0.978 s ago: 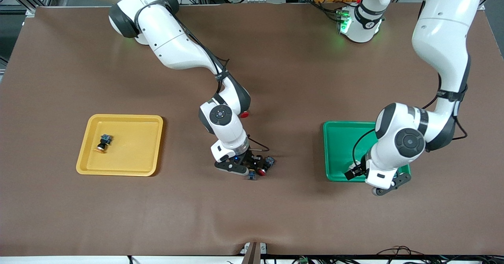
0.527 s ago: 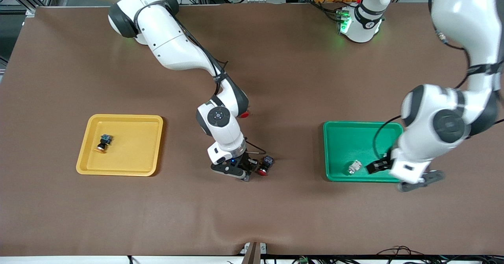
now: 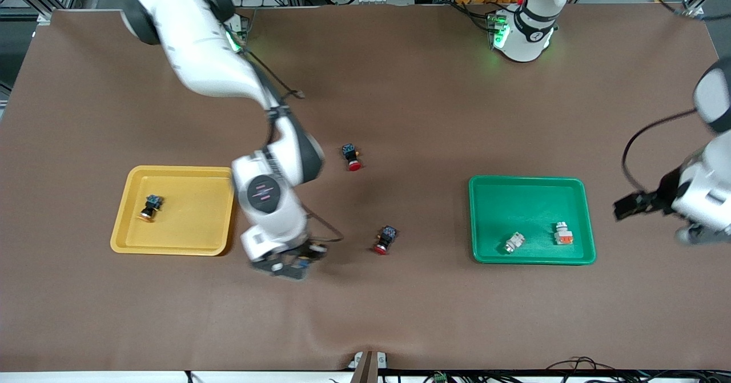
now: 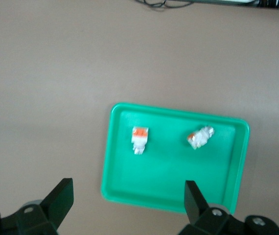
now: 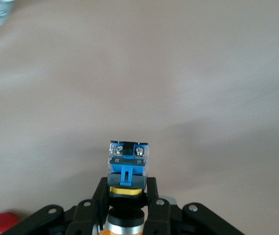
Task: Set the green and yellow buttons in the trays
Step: 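Carry the yellow button to the yellow tray while the left gripper withdraws, then open the right gripper over the yellow tray and withdraw the right arm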
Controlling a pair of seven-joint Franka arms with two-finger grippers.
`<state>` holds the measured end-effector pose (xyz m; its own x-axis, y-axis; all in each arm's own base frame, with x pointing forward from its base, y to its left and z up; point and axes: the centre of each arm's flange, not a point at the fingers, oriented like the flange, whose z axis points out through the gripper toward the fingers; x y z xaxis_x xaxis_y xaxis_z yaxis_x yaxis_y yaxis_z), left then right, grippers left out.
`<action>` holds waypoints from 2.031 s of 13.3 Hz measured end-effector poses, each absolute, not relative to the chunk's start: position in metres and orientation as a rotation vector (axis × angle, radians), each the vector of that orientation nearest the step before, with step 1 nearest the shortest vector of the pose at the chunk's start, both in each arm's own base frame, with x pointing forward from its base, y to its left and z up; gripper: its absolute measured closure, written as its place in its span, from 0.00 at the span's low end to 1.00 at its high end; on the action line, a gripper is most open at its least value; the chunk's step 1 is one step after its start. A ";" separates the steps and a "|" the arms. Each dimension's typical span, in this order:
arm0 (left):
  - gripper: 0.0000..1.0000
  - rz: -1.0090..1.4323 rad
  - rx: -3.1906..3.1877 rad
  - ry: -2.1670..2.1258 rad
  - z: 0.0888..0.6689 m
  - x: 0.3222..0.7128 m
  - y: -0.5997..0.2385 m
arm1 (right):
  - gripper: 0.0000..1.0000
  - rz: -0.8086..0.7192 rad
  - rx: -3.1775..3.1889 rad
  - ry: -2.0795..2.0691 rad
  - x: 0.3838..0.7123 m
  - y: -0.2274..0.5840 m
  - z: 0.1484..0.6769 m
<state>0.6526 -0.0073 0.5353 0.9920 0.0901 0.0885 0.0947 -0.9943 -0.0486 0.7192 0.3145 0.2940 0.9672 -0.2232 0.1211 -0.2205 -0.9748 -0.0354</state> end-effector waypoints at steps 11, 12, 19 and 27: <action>0.00 -0.031 -3.056 -0.054 0.642 0.531 -0.017 | 0.66 0.303 -3.090 0.070 0.690 0.001 0.259; 0.00 -0.024 -3.063 -0.066 0.645 0.526 -0.008 | 0.65 0.308 -3.086 0.051 0.682 -0.011 0.250; 0.00 -0.007 -3.070 -0.068 0.643 0.523 -0.004 | 0.02 -0.020 -3.086 -0.114 0.717 0.016 0.341; 0.00 -0.013 -3.070 -0.042 0.645 0.523 -0.014 | 0.00 -0.083 -3.153 -0.147 0.711 0.023 0.513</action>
<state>0.5227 -0.0139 0.6450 0.9996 0.0271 0.0097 0.0277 -0.9971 -0.0712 0.7110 0.0233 0.5127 0.9943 0.0933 0.0517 0.0924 -0.9956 0.0181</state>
